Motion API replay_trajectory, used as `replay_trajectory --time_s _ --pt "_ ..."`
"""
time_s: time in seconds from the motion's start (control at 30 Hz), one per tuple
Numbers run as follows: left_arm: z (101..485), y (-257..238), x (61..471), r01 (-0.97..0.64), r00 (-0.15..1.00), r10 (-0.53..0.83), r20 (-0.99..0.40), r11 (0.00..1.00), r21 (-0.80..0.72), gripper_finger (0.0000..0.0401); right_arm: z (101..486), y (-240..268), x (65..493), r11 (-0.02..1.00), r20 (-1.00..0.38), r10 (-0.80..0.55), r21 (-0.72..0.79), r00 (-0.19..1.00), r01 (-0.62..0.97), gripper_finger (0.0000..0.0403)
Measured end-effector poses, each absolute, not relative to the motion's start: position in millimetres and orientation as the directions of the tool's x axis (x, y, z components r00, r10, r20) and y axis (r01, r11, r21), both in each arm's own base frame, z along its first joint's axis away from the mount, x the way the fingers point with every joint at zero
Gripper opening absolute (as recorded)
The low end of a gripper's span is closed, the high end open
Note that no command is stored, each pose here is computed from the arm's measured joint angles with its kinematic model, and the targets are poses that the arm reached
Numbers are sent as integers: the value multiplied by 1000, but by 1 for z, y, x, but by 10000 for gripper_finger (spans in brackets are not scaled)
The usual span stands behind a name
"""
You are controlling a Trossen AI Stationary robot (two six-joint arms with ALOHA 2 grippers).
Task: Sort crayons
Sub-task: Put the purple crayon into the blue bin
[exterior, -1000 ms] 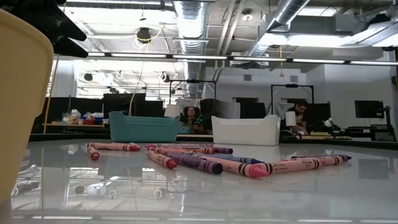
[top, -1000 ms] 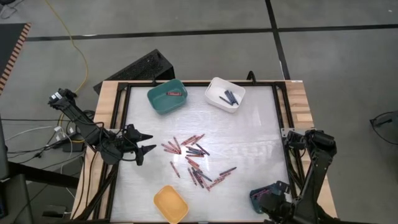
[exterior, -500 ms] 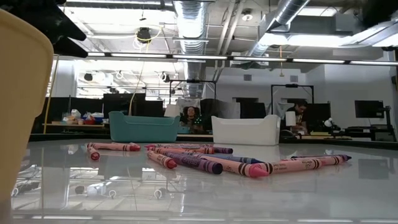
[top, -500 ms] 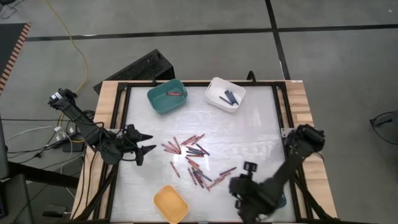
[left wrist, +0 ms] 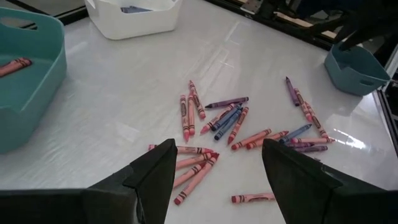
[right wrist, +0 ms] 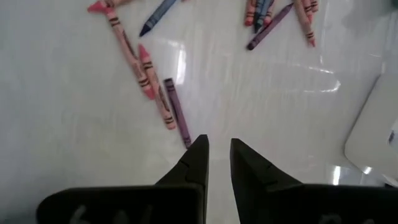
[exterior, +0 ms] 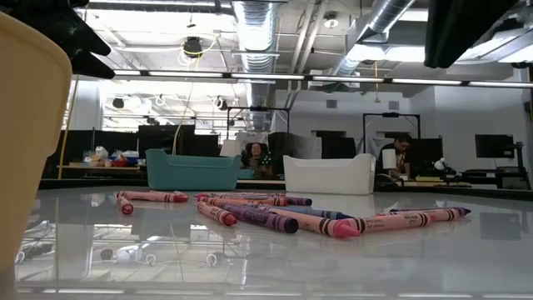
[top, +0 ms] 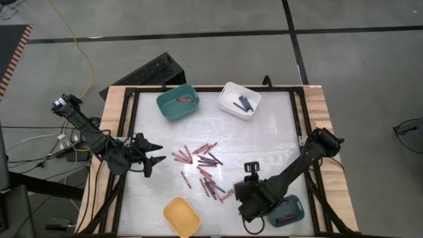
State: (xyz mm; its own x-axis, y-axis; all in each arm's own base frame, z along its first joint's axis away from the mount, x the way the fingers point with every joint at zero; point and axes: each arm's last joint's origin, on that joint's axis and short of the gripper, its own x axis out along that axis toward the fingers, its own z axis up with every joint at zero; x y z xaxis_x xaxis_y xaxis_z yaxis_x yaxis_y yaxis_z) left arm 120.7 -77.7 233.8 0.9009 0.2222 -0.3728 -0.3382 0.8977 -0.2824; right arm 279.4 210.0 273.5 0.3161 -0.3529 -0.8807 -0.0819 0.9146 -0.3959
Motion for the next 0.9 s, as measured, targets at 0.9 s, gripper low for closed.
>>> replay_trajectory --time_s 0.9 --pt "235 -78 121 -331 904 218 -367 901 -279 228 312 129 220 998 -524 47 -19 850 -67 61"
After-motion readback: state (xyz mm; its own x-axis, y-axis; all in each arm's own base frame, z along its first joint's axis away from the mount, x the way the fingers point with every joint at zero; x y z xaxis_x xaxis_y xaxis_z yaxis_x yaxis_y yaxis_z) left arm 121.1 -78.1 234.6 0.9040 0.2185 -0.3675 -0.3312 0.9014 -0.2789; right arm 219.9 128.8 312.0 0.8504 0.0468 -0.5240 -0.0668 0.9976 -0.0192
